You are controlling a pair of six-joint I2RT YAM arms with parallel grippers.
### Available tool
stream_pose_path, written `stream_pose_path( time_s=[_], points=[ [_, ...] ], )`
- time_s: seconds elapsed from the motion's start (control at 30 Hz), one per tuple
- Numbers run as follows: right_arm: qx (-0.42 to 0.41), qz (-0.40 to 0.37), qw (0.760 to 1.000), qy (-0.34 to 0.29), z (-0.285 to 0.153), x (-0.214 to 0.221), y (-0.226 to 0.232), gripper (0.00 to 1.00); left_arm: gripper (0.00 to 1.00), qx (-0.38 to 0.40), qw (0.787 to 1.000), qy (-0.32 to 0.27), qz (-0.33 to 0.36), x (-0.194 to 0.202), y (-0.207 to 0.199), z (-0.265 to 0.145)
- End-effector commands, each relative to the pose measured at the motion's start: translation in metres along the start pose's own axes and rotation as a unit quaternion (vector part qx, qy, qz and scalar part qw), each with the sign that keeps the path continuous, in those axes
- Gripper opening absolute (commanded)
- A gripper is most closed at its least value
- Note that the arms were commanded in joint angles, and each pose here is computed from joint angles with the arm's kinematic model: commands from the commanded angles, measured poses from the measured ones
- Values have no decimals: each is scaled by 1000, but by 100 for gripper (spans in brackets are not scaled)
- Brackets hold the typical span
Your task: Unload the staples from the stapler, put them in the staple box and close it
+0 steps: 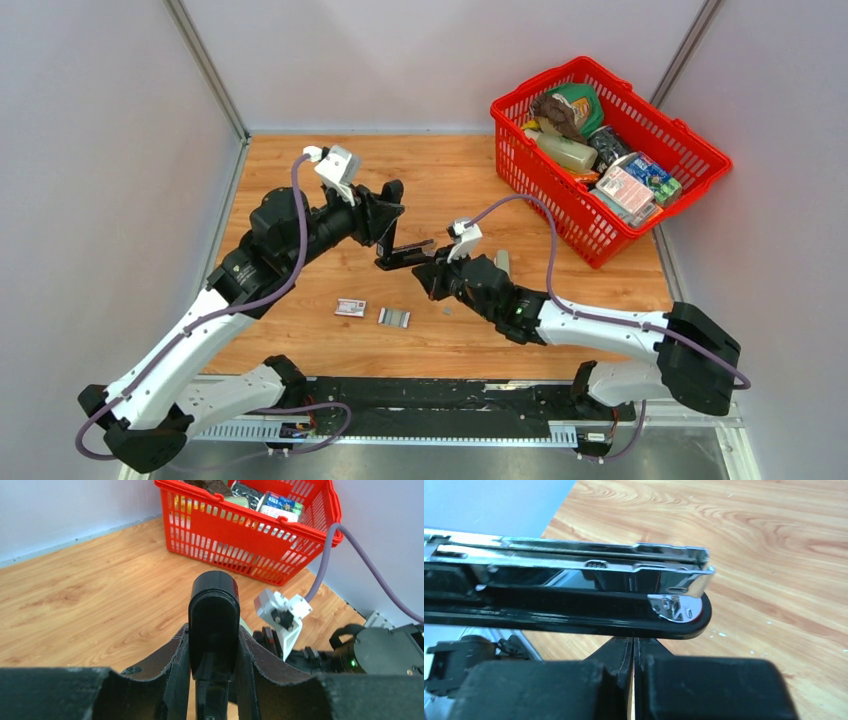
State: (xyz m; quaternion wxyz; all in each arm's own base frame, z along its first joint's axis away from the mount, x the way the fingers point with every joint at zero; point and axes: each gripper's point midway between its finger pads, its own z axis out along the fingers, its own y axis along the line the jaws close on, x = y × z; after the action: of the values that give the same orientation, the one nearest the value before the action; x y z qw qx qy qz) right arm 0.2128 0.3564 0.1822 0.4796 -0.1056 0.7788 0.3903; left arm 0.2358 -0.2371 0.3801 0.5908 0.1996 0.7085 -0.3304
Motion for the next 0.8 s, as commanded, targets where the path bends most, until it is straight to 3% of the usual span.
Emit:
stream_pose_path(
  time_s=[0.0, 0.33, 0.77],
  points=[
    [23, -20, 997, -76, -5, -53, -4, 0, 0, 37, 999, -36, -18, -18, -17, -18],
    [18, -69, 992, -108, -20, -95, 8, 0, 0, 30, 999, -14, -20, 2, -12, -27],
    [-2, -100, 989, -106, -45, -114, 21, 0, 0, 51, 998, 6, -22, 20, -16, -14]
  ],
)
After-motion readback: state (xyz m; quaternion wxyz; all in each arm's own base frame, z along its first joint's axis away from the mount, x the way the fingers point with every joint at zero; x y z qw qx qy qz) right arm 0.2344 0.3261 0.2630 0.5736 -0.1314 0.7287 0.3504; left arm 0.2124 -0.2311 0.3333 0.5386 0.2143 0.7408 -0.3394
